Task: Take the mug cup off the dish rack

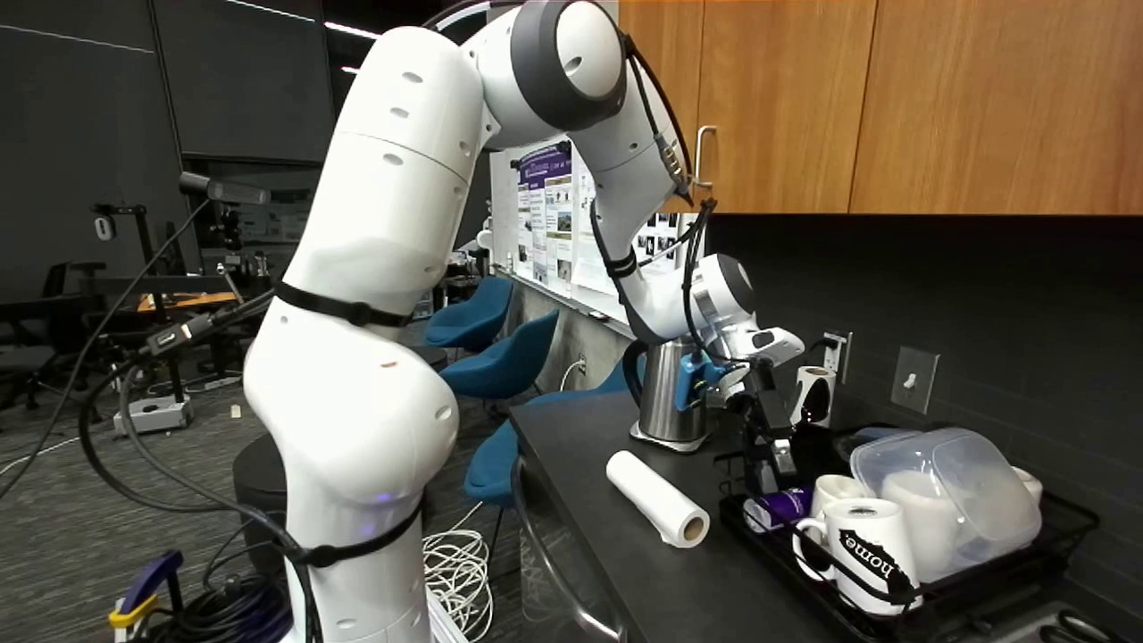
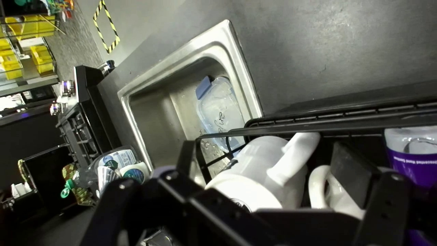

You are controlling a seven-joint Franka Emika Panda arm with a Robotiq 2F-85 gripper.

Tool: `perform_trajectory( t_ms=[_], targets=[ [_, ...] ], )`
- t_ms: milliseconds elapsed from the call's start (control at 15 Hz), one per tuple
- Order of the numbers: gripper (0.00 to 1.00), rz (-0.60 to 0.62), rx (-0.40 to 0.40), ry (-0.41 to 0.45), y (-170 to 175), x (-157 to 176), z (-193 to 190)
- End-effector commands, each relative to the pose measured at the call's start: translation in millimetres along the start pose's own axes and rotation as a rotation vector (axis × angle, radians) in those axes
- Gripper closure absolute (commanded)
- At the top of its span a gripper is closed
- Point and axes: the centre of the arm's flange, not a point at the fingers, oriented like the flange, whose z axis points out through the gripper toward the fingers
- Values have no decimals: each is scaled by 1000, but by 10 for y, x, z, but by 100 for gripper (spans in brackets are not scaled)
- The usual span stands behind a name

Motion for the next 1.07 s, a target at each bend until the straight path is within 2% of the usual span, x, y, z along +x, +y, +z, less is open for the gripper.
perform_trajectory(
  t_ms=[0,533,1000],
  targets=[
    [0,27,8,-12,-50,-23,15],
    [0,96,-21,1,-35,28,145],
    [0,72,-23,-10,-60,-5,136]
  ],
)
